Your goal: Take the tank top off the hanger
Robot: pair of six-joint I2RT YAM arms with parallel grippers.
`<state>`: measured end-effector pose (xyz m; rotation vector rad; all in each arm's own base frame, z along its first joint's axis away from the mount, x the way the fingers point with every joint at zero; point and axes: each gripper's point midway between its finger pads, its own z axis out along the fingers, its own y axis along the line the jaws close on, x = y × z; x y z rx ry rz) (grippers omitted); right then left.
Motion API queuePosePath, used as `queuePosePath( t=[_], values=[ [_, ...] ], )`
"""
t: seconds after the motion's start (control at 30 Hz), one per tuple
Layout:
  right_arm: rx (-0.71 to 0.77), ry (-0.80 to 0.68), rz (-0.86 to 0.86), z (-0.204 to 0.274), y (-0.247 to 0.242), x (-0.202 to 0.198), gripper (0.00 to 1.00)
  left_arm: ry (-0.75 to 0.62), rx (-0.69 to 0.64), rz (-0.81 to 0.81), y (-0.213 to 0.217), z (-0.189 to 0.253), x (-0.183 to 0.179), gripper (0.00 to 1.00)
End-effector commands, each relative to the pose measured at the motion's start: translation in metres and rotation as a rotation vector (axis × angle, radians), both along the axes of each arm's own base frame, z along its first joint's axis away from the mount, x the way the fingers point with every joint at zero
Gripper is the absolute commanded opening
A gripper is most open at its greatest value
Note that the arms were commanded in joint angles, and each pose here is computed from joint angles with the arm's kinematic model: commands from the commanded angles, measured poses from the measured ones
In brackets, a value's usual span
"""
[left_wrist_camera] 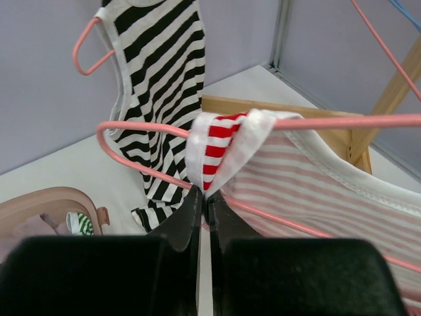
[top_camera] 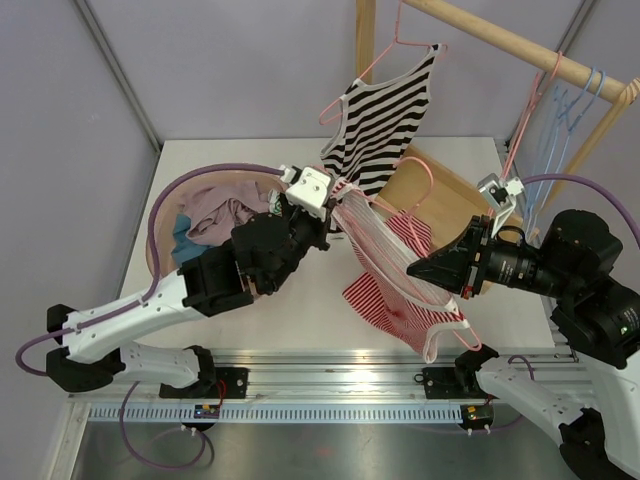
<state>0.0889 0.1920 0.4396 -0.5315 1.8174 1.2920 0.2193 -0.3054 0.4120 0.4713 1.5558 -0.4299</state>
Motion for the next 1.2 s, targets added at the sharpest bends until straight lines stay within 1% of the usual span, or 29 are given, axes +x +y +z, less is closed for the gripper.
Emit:
queuePosePath(
  t=[0.0,0.13,0.17,0.33,0.37,0.43,0.47,0.5,0.53,0.57,0.6,0.63,0.67,0.7,0.73,0.77,0.8,0.83,0.87,0.93,1.03,1.07,1.1,1.17],
  values=[
    [-0.009,-0.049,0.028,-0.002,0.001,-0.002,0.00,-0.014,-0.069,0.162,0.042,0.019,0.017,0.00],
    [-0.045,-0.046,0.068,-0.019,0.000,-0.010,0.00,0.036,-0.102,0.275,0.080,0.013,0.035,0.00],
    [-0.047,-0.065,0.074,-0.020,-0.002,-0.013,0.00,0.042,-0.117,0.325,0.097,0.014,0.042,0.00],
    [-0.030,-0.104,0.133,-0.029,-0.003,-0.027,0.00,0.153,-0.159,0.461,0.141,-0.003,0.061,0.00],
    [-0.005,-0.143,0.163,-0.023,-0.003,-0.035,0.00,0.179,-0.156,0.465,0.142,-0.010,0.062,0.00],
    [0.016,-0.168,0.196,-0.025,-0.001,-0.039,0.00,0.203,-0.157,0.429,0.137,-0.013,0.062,0.00],
    [0.052,-0.227,0.203,-0.016,-0.003,-0.044,0.00,0.222,-0.158,0.424,0.136,-0.016,0.061,0.00],
    [0.062,-0.237,0.209,-0.020,-0.001,-0.044,0.00,0.249,-0.150,0.421,0.132,-0.023,0.062,0.00],
    [0.079,-0.264,0.215,-0.019,-0.002,-0.046,0.00,0.276,-0.166,0.387,0.128,-0.020,0.062,0.00],
    [0.103,-0.332,0.212,-0.015,-0.004,-0.049,0.00,0.308,-0.160,0.355,0.123,-0.024,0.059,0.00],
    [0.116,-0.362,0.202,-0.013,-0.005,-0.050,0.00,0.327,-0.155,0.317,0.116,-0.026,0.057,0.00],
    [0.129,-0.395,0.184,-0.011,-0.007,-0.049,0.00,0.355,-0.153,0.224,0.100,-0.026,0.050,0.00],
    [0.163,-0.454,0.123,-0.005,-0.010,-0.042,0.00,0.359,-0.143,0.159,0.091,-0.026,0.045,0.00],
    [0.189,-0.472,0.080,-0.001,-0.012,-0.037,0.00,0.369,-0.140,0.097,0.082,-0.027,0.040,0.00],
    [0.262,-0.529,0.040,0.017,-0.015,-0.036,0.00,0.401,-0.139,-0.023,0.067,-0.033,0.024,0.00],
    [0.282,-0.519,-0.011,0.011,-0.014,-0.021,0.00,0.387,-0.155,-0.096,0.057,-0.030,0.017,0.00],
    [0.318,-0.532,-0.033,0.016,-0.014,-0.016,0.00,0.392,-0.160,-0.162,0.050,-0.031,0.009,0.00],
    [0.405,-0.561,-0.057,0.036,-0.016,-0.015,0.00,0.375,-0.196,-0.296,0.038,-0.020,-0.010,0.00],
    [0.440,-0.525,-0.127,0.035,-0.017,0.003,0.00,0.407,-0.176,-0.362,0.029,-0.038,-0.019,0.00],
    [0.530,-0.529,-0.145,0.053,-0.015,0.014,0.00,0.427,-0.170,-0.513,0.018,-0.044,-0.045,0.00],
    [0.627,-0.550,-0.168,0.077,-0.009,0.034,0.00,0.448,-0.143,-0.568,0.014,-0.062,-0.062,0.00],
    [0.652,-0.562,-0.174,0.082,-0.009,0.038,0.00,0.436,-0.135,-0.583,0.015,-0.063,-0.067,0.00],
    [0.679,-0.571,-0.186,0.089,-0.010,0.042,0.00,0.454,-0.113,-0.591,0.015,-0.075,-0.071,0.00],
    [0.726,-0.577,-0.247,0.103,-0.014,0.056,0.00,0.463,-0.096,-0.502,0.022,-0.087,-0.064,0.00]
  ],
)
